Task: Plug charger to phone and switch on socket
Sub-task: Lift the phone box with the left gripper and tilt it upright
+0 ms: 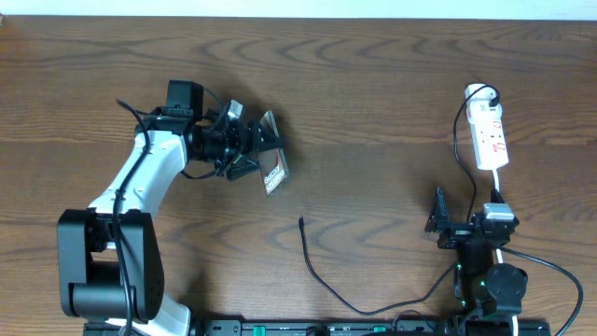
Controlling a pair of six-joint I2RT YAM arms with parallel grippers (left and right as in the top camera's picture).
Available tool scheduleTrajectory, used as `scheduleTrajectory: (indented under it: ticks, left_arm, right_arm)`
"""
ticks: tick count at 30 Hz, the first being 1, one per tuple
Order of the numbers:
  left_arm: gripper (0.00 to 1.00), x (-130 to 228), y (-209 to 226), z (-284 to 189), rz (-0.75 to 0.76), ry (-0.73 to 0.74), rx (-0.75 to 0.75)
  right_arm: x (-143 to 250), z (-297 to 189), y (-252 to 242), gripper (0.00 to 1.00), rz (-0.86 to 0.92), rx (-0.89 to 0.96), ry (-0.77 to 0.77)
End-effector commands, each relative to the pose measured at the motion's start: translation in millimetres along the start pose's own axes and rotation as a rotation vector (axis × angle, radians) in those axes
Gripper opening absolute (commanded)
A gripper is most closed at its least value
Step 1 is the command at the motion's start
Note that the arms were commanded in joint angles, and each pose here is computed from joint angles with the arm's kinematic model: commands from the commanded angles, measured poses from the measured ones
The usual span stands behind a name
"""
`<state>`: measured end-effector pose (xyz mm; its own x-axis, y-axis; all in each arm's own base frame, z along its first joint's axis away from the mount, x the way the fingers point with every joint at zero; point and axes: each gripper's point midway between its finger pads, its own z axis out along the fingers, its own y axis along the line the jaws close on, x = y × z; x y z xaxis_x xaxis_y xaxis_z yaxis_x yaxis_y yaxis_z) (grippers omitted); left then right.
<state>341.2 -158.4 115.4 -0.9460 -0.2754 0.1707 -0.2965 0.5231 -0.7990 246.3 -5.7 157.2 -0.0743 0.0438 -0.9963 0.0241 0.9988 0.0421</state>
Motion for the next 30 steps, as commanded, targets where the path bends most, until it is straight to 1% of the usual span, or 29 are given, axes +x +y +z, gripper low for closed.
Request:
scheduleTrajectory:
  ticks: [1,8,11,16,21,25,30]
  left_arm:
    - [0.08,8,-38,-11,-0.166,0.048,0.122]
    - [0.07,15,-60,-16,-0.338,0.141,0.222]
    - [0.07,16,-63,-17,-0.403,0.158,0.231]
    - [0.08,16,-63,-17,-0.556,0.18,0.222]
    - [0.07,16,-65,-17,-0.597,0.189,0.225]
    - [0.07,19,-77,-22,-0.557,0.238,0.279]
    - [0.08,20,-80,-24,-0.553,0.252,0.293]
  right_arm:
    - [2,0,3,0.99,0.008,-0.01,0.004]
    - [2,0,3,0.99,0.008,-0.01,0.004]
    - [2,0,3,0.99,0.008,-0.01,0.004]
    - [2,0,3,0.99,0.008,-0.01,0.004]
    - [2,0,3,0.99,0.008,-0.01,0.004]
    - [2,0,3,0.99,0.008,-0.01,0.004]
    - [2,0,3,0.99,0.008,-0.01,0.004]
